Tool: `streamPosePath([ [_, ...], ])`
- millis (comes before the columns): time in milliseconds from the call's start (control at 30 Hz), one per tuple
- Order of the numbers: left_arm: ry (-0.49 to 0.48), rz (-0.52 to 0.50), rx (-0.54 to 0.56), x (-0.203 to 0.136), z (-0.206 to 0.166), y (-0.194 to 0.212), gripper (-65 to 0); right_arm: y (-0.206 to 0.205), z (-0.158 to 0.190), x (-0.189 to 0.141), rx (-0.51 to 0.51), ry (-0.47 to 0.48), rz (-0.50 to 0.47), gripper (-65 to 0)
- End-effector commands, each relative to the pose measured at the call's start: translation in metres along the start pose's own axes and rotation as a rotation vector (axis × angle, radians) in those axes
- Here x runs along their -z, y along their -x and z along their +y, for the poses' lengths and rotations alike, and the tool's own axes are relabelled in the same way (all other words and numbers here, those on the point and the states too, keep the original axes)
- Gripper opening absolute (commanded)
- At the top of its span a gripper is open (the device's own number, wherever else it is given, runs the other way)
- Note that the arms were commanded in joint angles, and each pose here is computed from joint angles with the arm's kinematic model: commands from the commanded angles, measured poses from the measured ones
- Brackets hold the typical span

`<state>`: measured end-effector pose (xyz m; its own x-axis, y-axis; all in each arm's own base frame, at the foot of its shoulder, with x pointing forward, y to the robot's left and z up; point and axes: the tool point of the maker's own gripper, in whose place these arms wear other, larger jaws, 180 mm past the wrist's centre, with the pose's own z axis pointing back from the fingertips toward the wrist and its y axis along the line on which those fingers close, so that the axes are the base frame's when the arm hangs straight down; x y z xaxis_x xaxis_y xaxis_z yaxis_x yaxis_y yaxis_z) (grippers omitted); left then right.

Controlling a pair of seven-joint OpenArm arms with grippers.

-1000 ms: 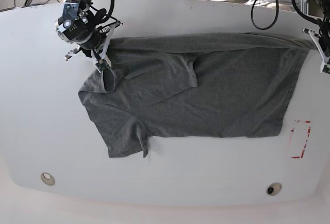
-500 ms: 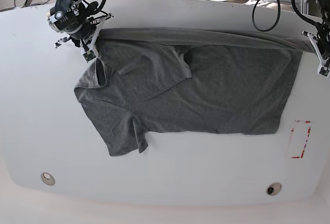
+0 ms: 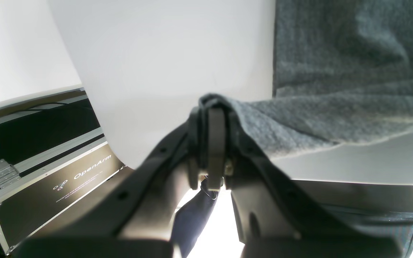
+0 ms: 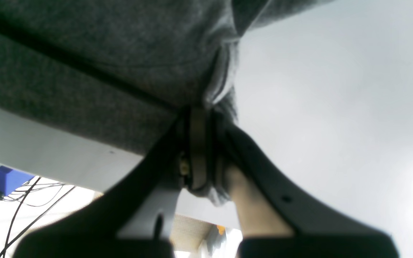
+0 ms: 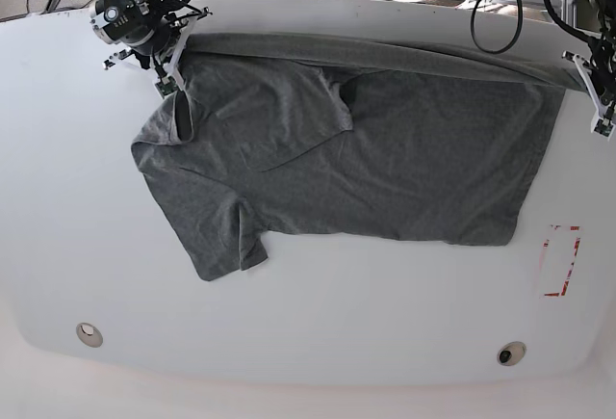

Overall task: Fold the T-shirt properly
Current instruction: 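Drag the shirt edge with the right gripper to smooth it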

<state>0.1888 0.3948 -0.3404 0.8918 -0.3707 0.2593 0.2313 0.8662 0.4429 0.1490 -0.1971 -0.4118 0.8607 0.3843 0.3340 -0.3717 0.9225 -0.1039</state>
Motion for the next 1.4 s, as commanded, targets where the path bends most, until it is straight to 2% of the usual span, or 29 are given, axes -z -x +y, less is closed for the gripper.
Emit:
streamPosePath([
  [0,-0.050,0.004,0.011,-0.006,0.015,-0.001,-65.0,0.002,-0.009,-0.005,0.004,0.034,0.003,-61.7],
  [100,-0.050,0.004,0.011,-0.006,0.015,-0.001,-65.0,0.004,-0.012,-0.006,0.017,0.043,0.006,-52.8],
  [133,-0.050,0.004,0.011,-0.006,0.015,-0.001,-65.0,0.005,-0.013,-0.006,0.021,0.045,0.006,-46.9],
  [233,-0.050,0.005,0.011,-0.006,0.015,-0.001,-65.0,0.005,-0.013,-0.006,0.022,0.044,0.005,-35.5],
  [300,-0.049,0.008,0.014,-0.006,0.015,-0.001,-64.9,0.004,-0.013,-0.006,0.023,0.042,0.001,-29.8],
  [367,-0.048,0.009,0.016,-0.005,0.014,-0.001,-61.1,0.003,-0.012,-0.006,0.023,0.040,-0.001,-27.1],
  [433,-0.048,0.009,0.016,-0.005,0.014,-0.001,-54.4,0.003,-0.012,-0.006,0.023,0.040,-0.001,-26.8],
  [633,-0.053,0.006,0.013,-0.007,0.016,-0.001,-24.7,-0.003,-0.007,-0.007,0.037,0.012,-0.031,-29.3],
  [700,-0.055,0.002,0.012,-0.007,0.016,-0.003,-21.0,-0.006,-0.004,-0.007,0.045,-0.007,-0.050,-29.5],
  [900,-0.056,-0.007,0.013,-0.007,0.017,-0.007,-20.6,-0.012,0.000,-0.007,0.056,-0.034,-0.079,-29.6],
  [1233,-0.129,-0.107,-0.054,-0.021,0.051,-0.057,-21.0,-0.016,-0.002,-0.007,0.051,-0.027,-0.089,-35.2],
  [1367,-0.152,-0.166,-0.081,-0.029,0.063,-0.078,-21.0,-0.027,-0.011,-0.008,0.046,-0.006,-0.112,-35.4],
])
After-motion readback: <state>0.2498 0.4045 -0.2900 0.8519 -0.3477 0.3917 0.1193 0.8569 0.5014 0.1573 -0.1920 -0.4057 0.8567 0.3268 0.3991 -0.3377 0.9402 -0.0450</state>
